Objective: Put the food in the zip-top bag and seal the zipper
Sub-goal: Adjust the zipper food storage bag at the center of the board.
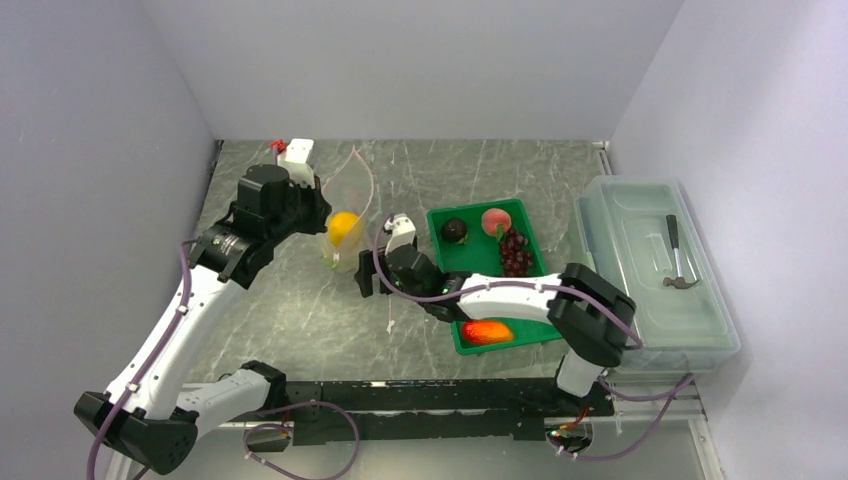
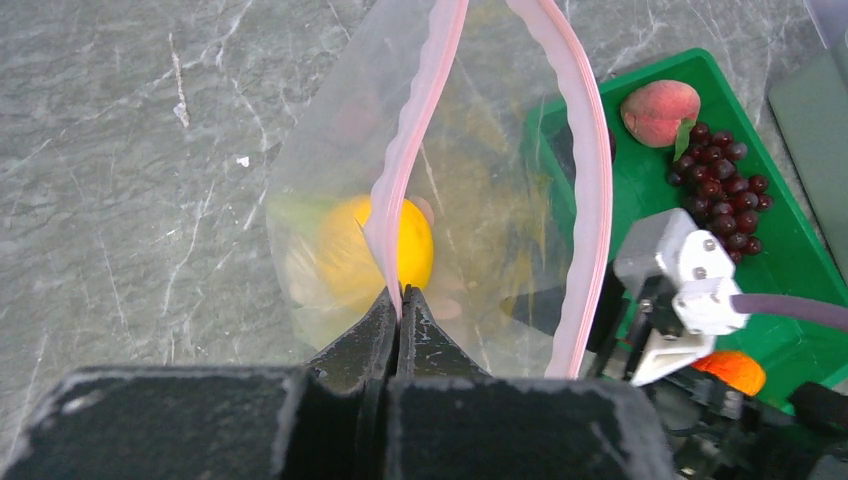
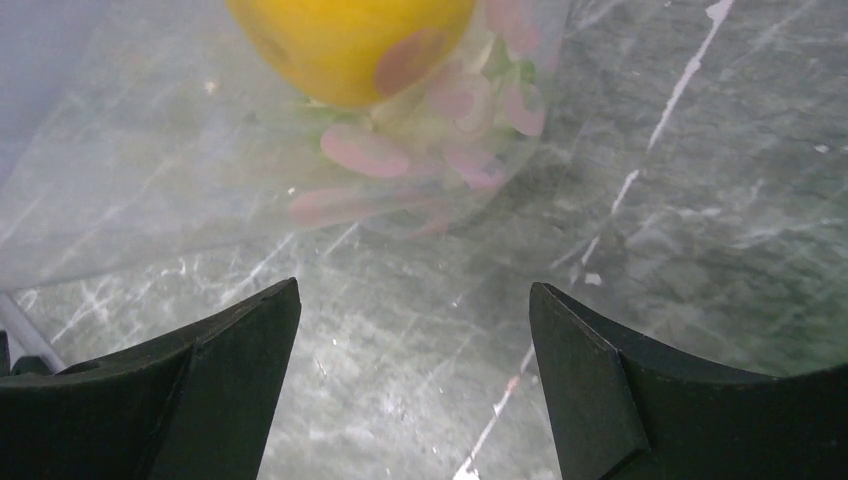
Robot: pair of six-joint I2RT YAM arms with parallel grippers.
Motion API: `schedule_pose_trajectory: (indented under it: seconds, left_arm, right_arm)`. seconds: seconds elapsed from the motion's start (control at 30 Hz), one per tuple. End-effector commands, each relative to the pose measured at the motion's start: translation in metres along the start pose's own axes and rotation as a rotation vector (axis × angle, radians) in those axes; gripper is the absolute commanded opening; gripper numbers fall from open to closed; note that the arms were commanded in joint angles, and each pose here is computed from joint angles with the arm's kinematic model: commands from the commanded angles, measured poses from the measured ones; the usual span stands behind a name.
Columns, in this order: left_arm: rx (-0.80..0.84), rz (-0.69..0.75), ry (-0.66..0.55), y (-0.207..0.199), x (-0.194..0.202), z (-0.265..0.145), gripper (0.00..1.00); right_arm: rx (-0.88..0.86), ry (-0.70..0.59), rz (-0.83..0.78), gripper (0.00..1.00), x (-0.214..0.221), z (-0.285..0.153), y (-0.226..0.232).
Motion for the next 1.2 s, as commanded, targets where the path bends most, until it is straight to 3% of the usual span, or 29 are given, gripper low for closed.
schedule_pose_trajectory:
  seconds: [0.0, 0.4, 0.5, 0.6, 0.7, 0.9, 1.17]
  left_arm:
    - [0.004, -0.007, -0.043, -0.001, -0.009, 0.0, 0.0]
    - [0.011, -0.008, -0.034, -0.002, -0.008, 0.001, 0.0]
    - [0.01, -0.006, -0.033, -0.002, -0.008, 0.001, 0.0]
    - [0.008, -0.005, -0.034, -0.002, -0.008, 0.001, 0.0]
    - [0.005, -0.004, -0.032, -0.001, -0.007, 0.002, 0.0]
    - [0.0, -0.005, -0.036, 0.0, -0.008, 0.002, 0.0]
    - [-0.043, -0.021, -0.075, 0.006, -0.013, -0.005, 0.0]
  right_arm:
    - [-0.038, -0.194, 0.085, 0.88, -0.024, 0.02, 0.016]
    - [-0.013, -0.312, -0.025, 0.89, -0.026, 0.063, 0.018]
    - [-0.021, -0.342, -0.04, 0.83, -0.03, 0.07, 0.02]
    - [-0.028, -0.363, -0.051, 0.72, -0.033, 0.075, 0.02]
    - [-0.032, -0.385, -0.067, 0.54, -0.037, 0.075, 0.019]
    - [-0.007, -0.412, -0.107, 0.0, -0.046, 0.059, 0.012]
    - [-0.095, -0.423, -0.147, 0.0, -0.07, 0.012, 0.019]
Point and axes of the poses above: each gripper's point midway between its finger pads, its own z axis out along the fingers, its own y axis along the line the jaws close on, x = y × z, the point moved 5 cm from there along -z, back along the fingers, and after that the axes turned 4 degrees about -z, right-handed, at the moved point
